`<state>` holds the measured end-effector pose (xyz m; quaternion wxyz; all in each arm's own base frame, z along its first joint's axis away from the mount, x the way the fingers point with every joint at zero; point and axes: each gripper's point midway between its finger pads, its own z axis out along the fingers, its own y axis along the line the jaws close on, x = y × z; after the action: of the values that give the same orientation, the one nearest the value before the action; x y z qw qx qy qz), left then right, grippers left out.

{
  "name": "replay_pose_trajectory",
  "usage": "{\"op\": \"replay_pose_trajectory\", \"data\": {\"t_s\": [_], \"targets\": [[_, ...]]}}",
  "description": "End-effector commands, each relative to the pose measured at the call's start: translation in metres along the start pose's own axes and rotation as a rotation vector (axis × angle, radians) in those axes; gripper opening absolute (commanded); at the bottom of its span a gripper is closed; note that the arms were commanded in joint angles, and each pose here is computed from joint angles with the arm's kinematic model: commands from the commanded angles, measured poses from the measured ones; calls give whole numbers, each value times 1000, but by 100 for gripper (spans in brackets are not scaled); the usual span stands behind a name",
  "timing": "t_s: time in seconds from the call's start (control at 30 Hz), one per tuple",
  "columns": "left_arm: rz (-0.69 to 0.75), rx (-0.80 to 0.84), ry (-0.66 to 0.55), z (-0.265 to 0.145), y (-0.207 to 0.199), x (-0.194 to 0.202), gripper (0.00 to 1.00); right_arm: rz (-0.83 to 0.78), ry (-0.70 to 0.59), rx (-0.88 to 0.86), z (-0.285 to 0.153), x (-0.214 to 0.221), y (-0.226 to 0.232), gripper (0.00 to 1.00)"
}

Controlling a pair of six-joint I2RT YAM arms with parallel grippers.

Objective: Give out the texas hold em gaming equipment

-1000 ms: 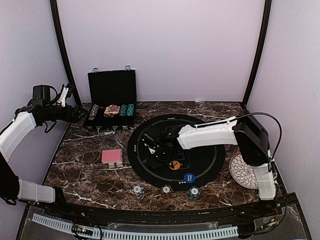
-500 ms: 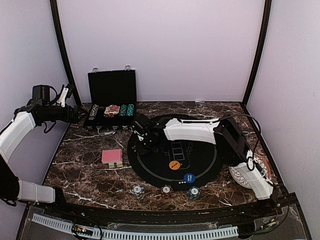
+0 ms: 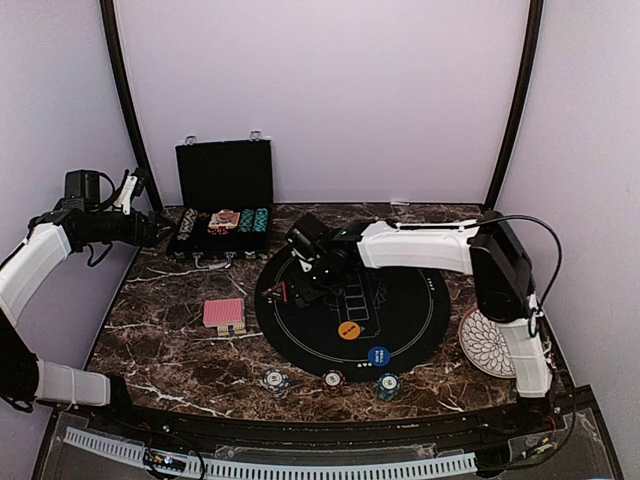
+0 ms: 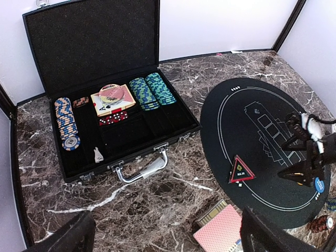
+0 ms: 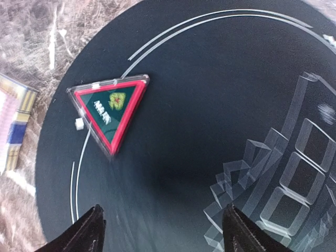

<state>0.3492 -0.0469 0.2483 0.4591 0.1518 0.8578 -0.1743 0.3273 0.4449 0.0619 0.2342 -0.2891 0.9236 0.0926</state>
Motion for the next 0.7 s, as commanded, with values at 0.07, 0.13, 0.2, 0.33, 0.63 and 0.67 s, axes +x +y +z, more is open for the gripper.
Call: {"op": "replay_pose_trajectory", "data": {"t_s": [0.07,0.13,0.2,0.33,0.63,0.67], "targets": [[14,23,-27,-9,-7,-12,99,93,-40,56,-50,24,-31,78],[13,24,-25,-10,-7,-12,99,116,-20,52,-56,44,-36,76],[11,17,-24,-9,-6,-12,99,133,18,50,-55,69,-41,74],[10,25,-23,-10,-7,-12,99,156,44,55,-57,94,-43,73],[5,44,-35,-12,-11,-17,99,162,75,67,-45,119,-34,71],[5,44,-35,-12,-11,-18,99,161,76,63,-43,119,-32,70]]}}
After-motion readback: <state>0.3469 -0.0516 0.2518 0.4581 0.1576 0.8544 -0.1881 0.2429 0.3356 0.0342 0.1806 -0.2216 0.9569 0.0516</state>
